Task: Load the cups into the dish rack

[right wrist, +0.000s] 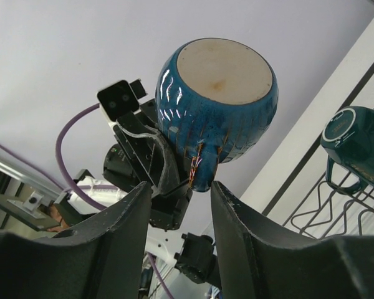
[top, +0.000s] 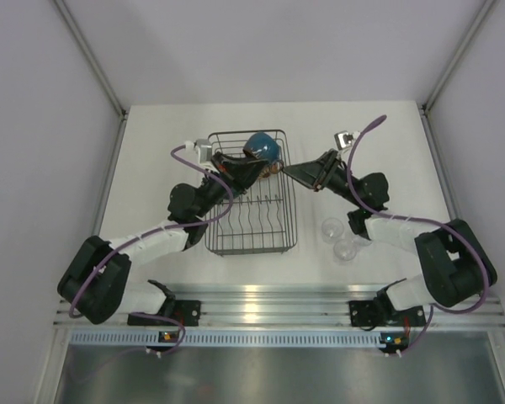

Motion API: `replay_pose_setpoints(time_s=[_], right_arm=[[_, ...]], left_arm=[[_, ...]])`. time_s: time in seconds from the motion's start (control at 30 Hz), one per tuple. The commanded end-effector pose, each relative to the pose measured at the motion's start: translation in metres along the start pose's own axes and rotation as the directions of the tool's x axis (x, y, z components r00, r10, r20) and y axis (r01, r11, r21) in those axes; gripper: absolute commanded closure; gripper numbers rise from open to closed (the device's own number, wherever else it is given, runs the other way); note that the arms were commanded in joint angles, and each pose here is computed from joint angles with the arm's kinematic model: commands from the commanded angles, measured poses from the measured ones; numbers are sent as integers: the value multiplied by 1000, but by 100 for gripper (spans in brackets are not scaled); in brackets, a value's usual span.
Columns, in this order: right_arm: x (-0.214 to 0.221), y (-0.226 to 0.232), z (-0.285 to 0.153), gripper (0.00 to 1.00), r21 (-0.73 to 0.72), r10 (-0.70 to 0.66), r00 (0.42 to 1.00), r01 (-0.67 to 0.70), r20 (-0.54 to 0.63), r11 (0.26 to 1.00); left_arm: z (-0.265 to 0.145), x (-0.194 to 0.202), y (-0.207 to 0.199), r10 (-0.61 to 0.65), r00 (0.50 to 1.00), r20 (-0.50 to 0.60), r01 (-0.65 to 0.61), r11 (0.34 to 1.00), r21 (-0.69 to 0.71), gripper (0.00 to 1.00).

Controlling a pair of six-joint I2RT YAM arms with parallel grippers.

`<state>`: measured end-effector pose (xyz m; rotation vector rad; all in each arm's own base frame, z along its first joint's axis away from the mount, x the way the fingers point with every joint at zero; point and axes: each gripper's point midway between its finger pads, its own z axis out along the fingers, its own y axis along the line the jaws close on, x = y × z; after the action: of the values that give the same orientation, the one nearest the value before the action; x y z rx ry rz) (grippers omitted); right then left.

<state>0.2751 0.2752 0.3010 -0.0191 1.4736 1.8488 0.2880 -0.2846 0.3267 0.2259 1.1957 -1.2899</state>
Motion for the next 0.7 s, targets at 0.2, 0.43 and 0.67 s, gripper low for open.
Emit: replay_pose_setpoints(time_s=[0.2, 0.43, 0.67], right_arm=[[-20, 64, 6, 62, -273, -199, 977, 214, 81, 938], [-22, 61, 14, 65, -288, -190, 979, 204, 75, 936], [-17, 48, 25, 90, -247, -195, 980, 197, 32, 949]], left_arm=[[12, -63, -52, 35, 971, 236, -78, 981, 177, 100], [10, -63, -53, 28, 971, 237, -72, 981, 179, 100], [12, -62, -52, 25, 971, 236, -68, 982, 176, 100]])
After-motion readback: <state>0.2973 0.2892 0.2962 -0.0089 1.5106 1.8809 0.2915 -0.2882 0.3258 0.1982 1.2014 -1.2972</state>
